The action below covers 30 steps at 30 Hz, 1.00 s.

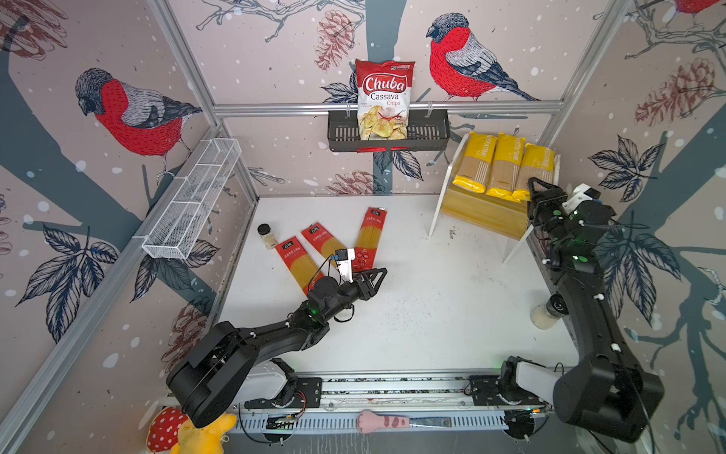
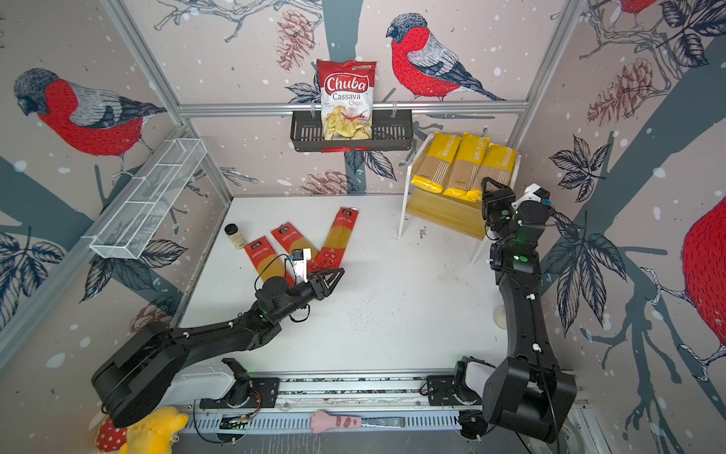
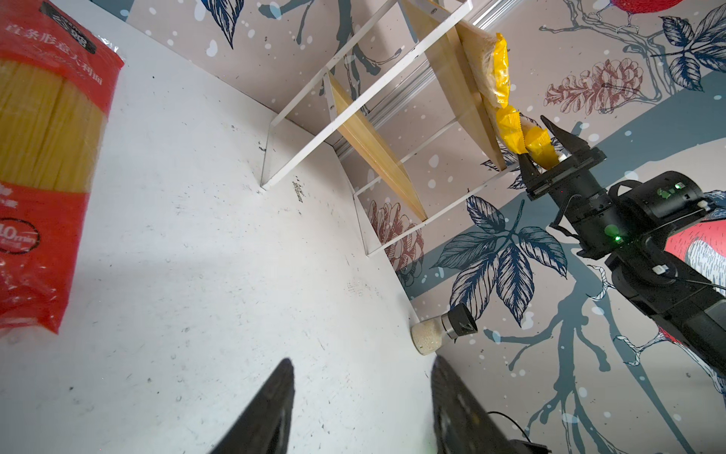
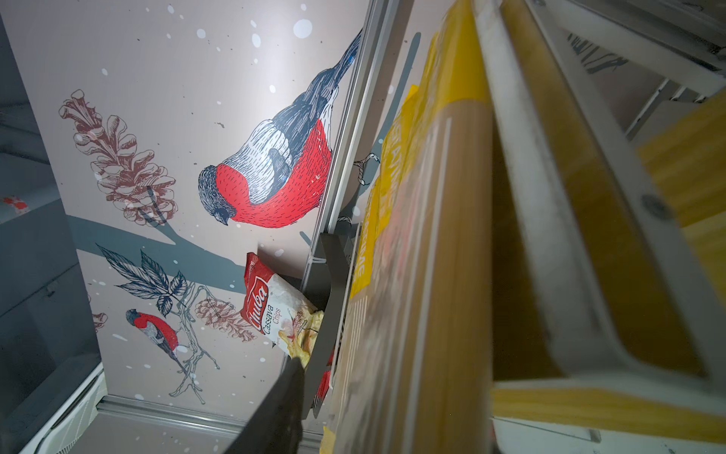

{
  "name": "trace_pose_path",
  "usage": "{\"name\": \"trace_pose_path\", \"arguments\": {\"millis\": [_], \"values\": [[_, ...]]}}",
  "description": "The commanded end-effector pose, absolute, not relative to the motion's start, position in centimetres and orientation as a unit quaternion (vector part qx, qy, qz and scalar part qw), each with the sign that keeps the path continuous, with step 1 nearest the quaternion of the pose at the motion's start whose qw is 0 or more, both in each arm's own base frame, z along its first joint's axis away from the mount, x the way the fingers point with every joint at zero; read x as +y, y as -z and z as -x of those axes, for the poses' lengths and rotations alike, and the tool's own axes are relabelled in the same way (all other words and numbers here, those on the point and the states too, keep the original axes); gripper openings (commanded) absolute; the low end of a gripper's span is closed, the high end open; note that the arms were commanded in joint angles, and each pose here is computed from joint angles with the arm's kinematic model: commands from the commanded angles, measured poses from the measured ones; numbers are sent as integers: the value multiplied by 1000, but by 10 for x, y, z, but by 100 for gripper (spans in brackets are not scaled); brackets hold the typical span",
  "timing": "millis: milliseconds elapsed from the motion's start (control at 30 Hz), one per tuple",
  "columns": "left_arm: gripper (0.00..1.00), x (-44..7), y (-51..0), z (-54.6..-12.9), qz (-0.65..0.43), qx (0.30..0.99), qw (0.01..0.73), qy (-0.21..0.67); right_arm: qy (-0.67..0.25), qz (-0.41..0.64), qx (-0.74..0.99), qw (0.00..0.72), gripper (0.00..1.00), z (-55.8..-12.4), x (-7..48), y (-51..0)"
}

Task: Place and organize the pasta boxes and bags onto the shelf
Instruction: 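Lower the pack onto the shelf tier beside the other two packs with the right gripper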

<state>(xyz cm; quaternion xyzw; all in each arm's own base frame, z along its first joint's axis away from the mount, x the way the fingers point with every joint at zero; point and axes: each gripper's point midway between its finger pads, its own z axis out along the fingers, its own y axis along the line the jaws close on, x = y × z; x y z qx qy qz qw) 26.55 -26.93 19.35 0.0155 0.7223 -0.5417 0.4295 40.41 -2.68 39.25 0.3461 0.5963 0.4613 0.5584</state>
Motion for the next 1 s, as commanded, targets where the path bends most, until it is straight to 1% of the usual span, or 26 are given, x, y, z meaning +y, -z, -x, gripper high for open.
{"name": "trace_pose_path", "arguments": {"millis": [0,67,200,300,567,667,867,933,967], "values": [[55,-271,-209,-265,-23,702,446,555,-474,-321,581,579,53,-397,-23,-411],[55,-271,-208,-265,-23,702,445,555,-467,-326,586,577,55,-394,-24,-407],[55,-270,-206,-265,-22,704,445,553,-457,-334,592,574,55,-386,-27,-398],[55,-270,-205,-265,-21,704,445,553,-461,-332,598,565,49,-383,-23,-389],[55,-271,-204,-265,-21,704,442,556,-445,-326,605,574,24,-385,-29,-389],[55,-270,-203,-265,-19,704,442,555,-443,-326,605,576,19,-391,-36,-392],[55,-272,-201,-266,-21,706,440,555,-444,-324,615,565,20,-403,-40,-384],[55,-273,-201,-266,-21,706,439,555,-443,-329,617,560,23,-404,-40,-377],[55,-273,-202,-266,-21,706,439,556,-447,-331,616,558,26,-403,-39,-373]]}}
